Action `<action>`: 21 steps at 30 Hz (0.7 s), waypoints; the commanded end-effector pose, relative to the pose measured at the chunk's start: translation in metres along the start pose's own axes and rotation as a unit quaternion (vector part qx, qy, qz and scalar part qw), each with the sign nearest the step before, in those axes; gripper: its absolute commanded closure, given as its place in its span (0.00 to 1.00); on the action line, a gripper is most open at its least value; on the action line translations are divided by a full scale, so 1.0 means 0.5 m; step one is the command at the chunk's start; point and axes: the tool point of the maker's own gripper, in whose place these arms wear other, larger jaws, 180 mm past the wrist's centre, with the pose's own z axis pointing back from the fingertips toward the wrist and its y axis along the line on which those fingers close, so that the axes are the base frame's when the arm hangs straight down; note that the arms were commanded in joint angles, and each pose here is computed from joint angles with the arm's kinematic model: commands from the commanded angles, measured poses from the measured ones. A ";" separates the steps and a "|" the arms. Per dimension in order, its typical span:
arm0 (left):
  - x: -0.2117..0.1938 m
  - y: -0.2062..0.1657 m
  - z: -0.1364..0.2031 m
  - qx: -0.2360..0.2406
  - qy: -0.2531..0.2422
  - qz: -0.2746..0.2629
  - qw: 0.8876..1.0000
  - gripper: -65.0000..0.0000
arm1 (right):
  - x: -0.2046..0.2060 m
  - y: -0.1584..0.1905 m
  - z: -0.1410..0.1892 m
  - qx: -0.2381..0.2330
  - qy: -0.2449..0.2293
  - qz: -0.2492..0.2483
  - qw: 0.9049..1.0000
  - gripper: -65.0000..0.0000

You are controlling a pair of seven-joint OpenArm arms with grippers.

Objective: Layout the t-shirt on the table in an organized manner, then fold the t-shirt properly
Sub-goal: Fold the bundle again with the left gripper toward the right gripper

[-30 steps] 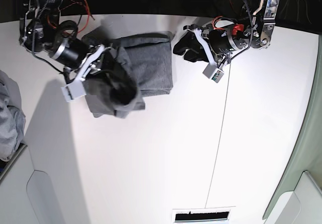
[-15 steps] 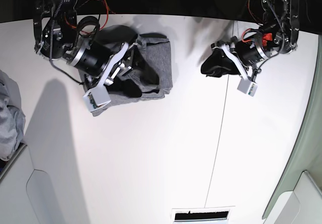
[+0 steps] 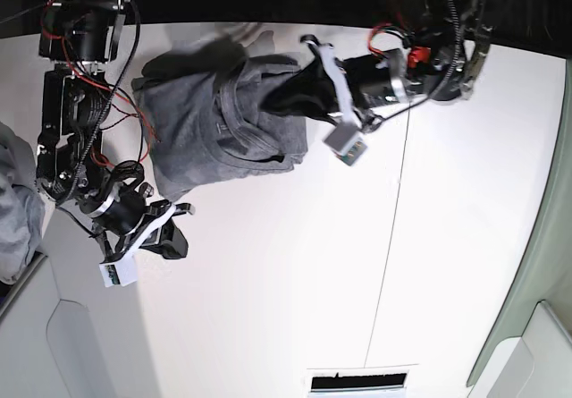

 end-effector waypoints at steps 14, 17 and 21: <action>-0.103 0.074 -0.037 0.040 0.070 0.010 0.997 0.98 | -0.115 0.048 -0.078 0.056 0.132 0.080 0.986 1.00; -0.115 0.143 -0.013 0.077 0.090 -0.007 0.993 0.98 | -0.123 0.035 -0.064 0.061 0.141 0.068 0.986 1.00; -0.107 0.238 0.006 0.133 0.107 -0.007 0.985 0.98 | -0.146 0.028 -0.034 0.067 0.144 0.048 0.986 1.00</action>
